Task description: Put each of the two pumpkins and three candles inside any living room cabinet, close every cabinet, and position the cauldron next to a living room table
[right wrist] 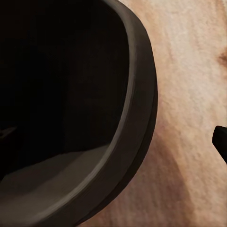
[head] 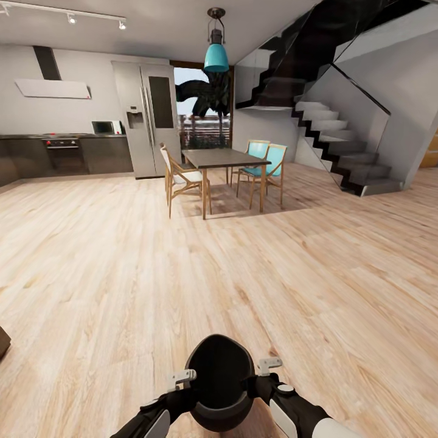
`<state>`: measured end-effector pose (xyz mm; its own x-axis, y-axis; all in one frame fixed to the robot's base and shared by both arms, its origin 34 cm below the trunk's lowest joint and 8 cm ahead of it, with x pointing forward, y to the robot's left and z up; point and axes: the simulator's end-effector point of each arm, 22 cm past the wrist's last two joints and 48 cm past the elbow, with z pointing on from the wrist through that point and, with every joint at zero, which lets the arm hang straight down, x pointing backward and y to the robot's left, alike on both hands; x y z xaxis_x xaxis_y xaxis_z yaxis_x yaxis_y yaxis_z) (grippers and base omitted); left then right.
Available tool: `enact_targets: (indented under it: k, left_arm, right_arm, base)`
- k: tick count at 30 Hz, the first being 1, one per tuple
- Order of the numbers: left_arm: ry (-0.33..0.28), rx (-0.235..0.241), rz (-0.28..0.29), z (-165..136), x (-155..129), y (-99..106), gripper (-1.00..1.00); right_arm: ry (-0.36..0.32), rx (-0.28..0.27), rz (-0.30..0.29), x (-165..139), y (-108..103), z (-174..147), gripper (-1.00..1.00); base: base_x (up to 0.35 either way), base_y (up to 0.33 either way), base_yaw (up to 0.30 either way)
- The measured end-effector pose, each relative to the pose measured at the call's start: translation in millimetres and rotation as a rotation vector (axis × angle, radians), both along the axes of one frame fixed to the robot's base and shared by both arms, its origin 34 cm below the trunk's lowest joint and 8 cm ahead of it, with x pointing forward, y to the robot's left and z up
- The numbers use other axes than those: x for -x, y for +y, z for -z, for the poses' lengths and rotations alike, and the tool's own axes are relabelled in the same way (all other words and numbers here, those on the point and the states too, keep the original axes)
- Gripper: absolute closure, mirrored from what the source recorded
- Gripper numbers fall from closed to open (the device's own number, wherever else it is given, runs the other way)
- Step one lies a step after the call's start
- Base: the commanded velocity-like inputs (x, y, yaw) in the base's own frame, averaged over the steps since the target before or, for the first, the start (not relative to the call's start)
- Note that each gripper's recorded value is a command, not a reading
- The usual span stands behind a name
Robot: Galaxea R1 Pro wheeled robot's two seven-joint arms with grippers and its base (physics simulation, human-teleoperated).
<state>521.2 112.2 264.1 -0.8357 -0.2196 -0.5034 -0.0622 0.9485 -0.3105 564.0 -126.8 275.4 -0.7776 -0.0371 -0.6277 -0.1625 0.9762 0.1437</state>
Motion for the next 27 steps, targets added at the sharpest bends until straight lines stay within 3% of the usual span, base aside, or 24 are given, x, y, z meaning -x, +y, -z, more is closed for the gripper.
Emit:
enact_targets:
  k: [27]
  left_arm:
    - [0.001, 0.004, 0.003, 0.1, 0.9, -1.2, -1.0]
  right_arm:
    - [0.002, 0.002, 0.003, 0.4, -0.9, 0.5, -1.0]
  base:
    - [0.05, 0.0, 0.0]
